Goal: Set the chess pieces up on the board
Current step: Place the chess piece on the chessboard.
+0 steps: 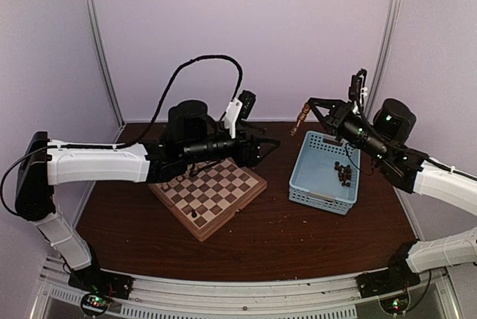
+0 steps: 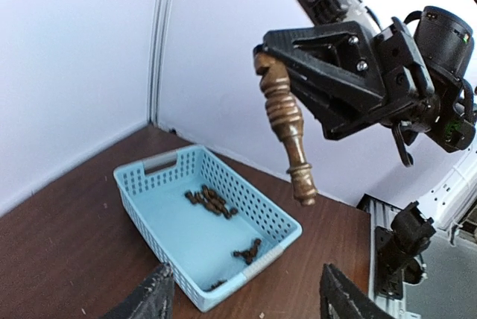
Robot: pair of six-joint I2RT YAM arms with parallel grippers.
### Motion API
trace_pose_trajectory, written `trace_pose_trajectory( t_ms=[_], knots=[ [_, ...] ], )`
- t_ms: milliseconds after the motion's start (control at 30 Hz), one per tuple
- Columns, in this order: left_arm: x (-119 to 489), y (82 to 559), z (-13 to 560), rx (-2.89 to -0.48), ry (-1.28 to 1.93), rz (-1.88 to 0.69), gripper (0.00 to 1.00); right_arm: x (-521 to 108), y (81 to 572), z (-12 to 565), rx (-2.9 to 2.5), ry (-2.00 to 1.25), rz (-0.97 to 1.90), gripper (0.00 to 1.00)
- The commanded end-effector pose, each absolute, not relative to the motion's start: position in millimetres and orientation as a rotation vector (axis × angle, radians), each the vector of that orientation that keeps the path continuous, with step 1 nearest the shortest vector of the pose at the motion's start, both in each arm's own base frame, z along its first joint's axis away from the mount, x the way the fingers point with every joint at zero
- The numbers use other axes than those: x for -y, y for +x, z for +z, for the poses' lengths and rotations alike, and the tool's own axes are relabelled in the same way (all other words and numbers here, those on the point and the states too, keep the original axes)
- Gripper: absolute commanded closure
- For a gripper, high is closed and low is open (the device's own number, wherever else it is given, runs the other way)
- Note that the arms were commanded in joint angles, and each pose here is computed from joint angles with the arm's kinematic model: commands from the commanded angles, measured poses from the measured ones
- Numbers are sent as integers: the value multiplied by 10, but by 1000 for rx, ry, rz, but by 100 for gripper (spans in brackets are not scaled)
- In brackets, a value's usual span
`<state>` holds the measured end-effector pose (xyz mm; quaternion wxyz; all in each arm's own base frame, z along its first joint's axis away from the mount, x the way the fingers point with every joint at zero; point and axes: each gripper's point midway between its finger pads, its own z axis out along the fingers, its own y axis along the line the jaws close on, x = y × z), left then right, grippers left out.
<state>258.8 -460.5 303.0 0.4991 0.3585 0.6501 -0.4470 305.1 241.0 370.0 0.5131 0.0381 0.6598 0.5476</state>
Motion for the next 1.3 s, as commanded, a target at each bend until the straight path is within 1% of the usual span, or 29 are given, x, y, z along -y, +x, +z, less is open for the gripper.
trace_pose_trajectory(
  t_ms=[0,133,300,400,633,733,900,1033,1067,1133,1267],
  knots=[
    [4641,2472,3622,-1125,837,-989,32,-2352,3012,4115,-1418,290,1455,100],
    [4623,2428,3715,-1005,824,-923,32,-2401,2957,4232,-1368,322,1509,100],
    [4607,2332,3766,-904,822,-920,41,-2508,2932,4265,-1371,301,1516,100],
    [4609,2338,3783,-905,809,-915,46,-2573,2936,4239,-1373,297,1535,100],
    [4619,2389,3757,-924,814,-874,54,-2713,2920,4195,-1381,275,1570,100],
    [4621,2399,3752,-930,815,-869,59,-2746,2917,4189,-1380,271,1579,100],
    [4619,2444,3733,-951,806,-852,60,-2774,2914,4189,-1380,266,1587,100],
    [4616,2463,3731,-961,802,-847,69,-2797,2909,4184,-1384,261,1593,100],
    [4616,2467,3733,-963,800,-846,73,-2800,2911,4176,-1386,262,1594,100],
    [4610,2475,3742,-972,795,-844,83,-2802,2909,4171,-1386,262,1594,100],
    [4600,2473,3761,-977,798,-842,97,-2806,2906,4163,-1389,257,1587,100]
  ],
)
